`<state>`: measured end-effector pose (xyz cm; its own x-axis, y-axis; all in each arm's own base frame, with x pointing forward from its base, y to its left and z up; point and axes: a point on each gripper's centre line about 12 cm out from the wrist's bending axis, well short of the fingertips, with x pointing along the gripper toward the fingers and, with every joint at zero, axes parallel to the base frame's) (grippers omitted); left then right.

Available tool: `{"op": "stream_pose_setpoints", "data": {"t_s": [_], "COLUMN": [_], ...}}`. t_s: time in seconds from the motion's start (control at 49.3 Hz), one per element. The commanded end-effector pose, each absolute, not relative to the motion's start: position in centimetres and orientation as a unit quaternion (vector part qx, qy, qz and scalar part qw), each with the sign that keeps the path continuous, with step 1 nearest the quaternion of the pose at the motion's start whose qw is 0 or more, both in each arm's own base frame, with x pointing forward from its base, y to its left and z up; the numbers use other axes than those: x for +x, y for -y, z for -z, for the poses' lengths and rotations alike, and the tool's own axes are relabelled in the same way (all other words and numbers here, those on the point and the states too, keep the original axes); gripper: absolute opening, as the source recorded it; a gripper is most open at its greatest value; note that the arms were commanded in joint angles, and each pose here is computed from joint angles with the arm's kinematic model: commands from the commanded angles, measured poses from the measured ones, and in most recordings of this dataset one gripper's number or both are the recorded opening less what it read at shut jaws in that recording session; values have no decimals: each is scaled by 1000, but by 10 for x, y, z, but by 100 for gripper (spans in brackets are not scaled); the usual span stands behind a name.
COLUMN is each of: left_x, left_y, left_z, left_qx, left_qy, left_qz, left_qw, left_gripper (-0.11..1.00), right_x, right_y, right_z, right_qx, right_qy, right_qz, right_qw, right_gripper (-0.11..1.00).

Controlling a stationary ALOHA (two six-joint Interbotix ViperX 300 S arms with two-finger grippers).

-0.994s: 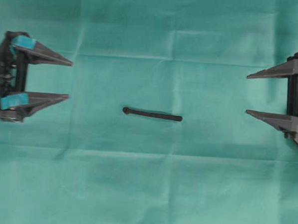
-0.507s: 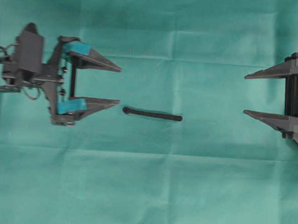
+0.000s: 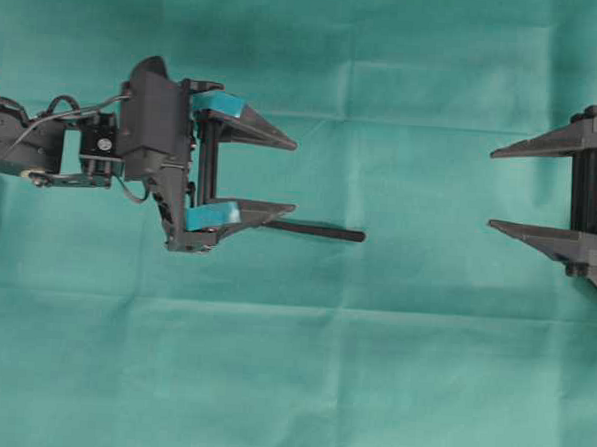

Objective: Peel off the Velcro with your right arm.
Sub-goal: 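Move the left gripper over the left end of the black Velcro strap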

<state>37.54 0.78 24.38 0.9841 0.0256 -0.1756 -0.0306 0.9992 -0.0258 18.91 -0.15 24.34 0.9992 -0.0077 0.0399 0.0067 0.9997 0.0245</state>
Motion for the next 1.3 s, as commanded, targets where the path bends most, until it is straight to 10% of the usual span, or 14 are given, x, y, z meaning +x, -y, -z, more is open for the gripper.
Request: {"op": "stream_pose_setpoints", "data": {"t_s": [0.0, 0.467, 1.278], "left_x": [382, 408, 428], "left_y": [-9, -10, -17], "left_z": [-255, -240, -169], "left_qx": [-16, -18, -15], "left_qy": [-97, -286, -383], "left_qz": [-16, -15, -19], "left_qw": [995, 958, 923], "left_gripper": [97, 97, 97], "right_x": [190, 191, 191], "right_y": [1, 1, 1], "right_z": [-248, -249, -248], "right_qx": [12, 14, 21], "right_qy": [28, 30, 28], "right_qz": [3, 3, 2], "right_qw": [1000, 999, 999], "right_gripper": [81, 81, 81]}}
